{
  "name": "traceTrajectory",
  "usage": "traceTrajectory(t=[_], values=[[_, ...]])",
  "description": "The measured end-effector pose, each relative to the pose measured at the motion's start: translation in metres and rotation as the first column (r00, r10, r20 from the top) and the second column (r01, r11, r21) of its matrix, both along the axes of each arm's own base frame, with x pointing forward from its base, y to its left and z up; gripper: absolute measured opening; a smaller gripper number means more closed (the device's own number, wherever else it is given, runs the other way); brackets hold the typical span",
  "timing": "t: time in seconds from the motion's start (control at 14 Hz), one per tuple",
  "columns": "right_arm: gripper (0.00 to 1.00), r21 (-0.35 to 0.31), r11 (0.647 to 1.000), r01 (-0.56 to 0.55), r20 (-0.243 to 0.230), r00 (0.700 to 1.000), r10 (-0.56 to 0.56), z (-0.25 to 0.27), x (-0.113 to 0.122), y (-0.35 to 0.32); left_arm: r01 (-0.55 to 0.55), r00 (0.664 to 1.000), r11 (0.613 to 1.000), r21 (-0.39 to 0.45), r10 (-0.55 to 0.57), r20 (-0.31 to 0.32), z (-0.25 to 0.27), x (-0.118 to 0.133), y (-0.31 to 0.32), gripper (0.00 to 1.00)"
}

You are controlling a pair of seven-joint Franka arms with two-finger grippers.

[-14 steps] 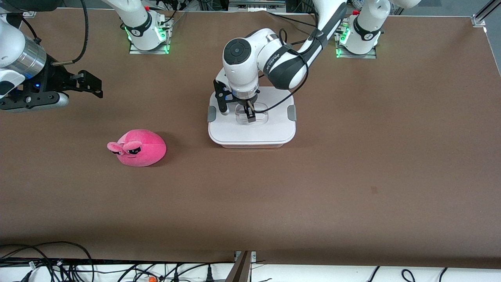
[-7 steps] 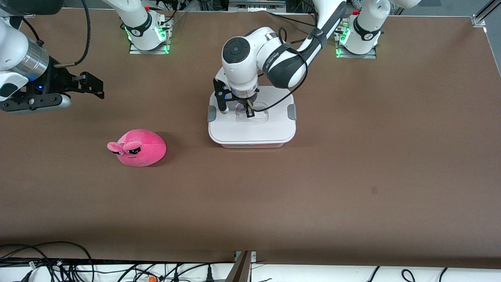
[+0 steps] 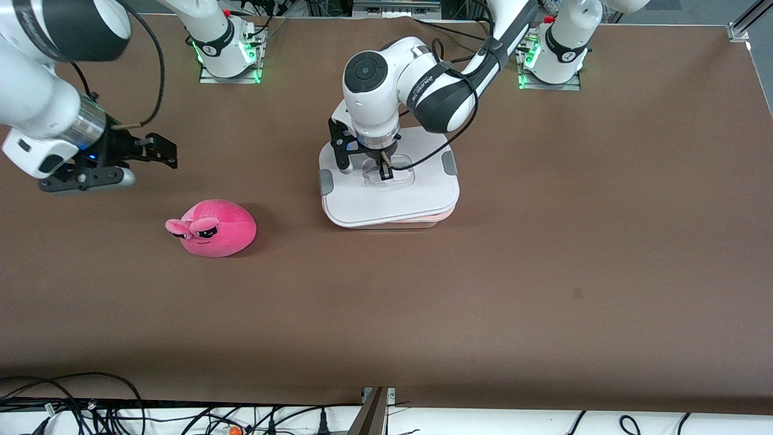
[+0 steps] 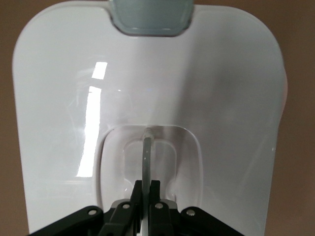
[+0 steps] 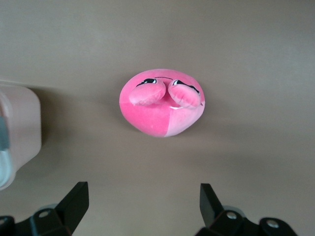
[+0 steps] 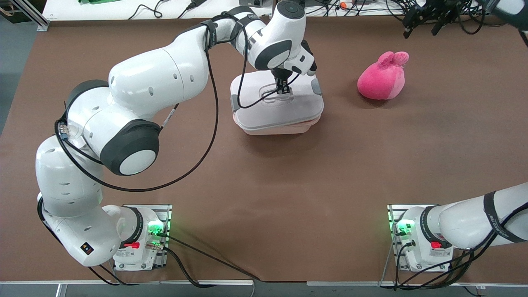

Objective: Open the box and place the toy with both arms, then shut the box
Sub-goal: 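Lift the lid aside with the left gripper while the right gripper reaches the toy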

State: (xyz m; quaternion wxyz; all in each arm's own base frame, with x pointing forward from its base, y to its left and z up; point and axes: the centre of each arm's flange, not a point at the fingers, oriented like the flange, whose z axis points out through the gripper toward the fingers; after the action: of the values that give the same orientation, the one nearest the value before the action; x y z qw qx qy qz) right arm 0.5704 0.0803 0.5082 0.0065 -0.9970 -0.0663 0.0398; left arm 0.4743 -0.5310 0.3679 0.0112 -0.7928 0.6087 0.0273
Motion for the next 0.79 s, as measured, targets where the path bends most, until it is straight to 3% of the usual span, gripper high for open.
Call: traceTrajectory(t=[0.36,0.57,0.79], values=[[1.00,0.003,1.000,0.007,0.045,0.999,-0.007,-0.083,-0.007,-0.003,-0.040,0.999,0.999,0.020,0.040,-0.001,0.039,0.016,0.019,0.07],[1.00,0.004,1.000,0.008,0.098,0.995,-0.008,-0.130,-0.013,-0.009,-0.150,0.989,0.989,0.012,0.150,0.013,0.053,0.068,0.076,0.07],[1.00,0.002,1.000,0.002,0.122,0.993,-0.002,-0.153,-0.010,-0.010,-0.269,0.963,0.963,-0.006,0.269,0.027,0.064,0.130,0.157,0.07]])
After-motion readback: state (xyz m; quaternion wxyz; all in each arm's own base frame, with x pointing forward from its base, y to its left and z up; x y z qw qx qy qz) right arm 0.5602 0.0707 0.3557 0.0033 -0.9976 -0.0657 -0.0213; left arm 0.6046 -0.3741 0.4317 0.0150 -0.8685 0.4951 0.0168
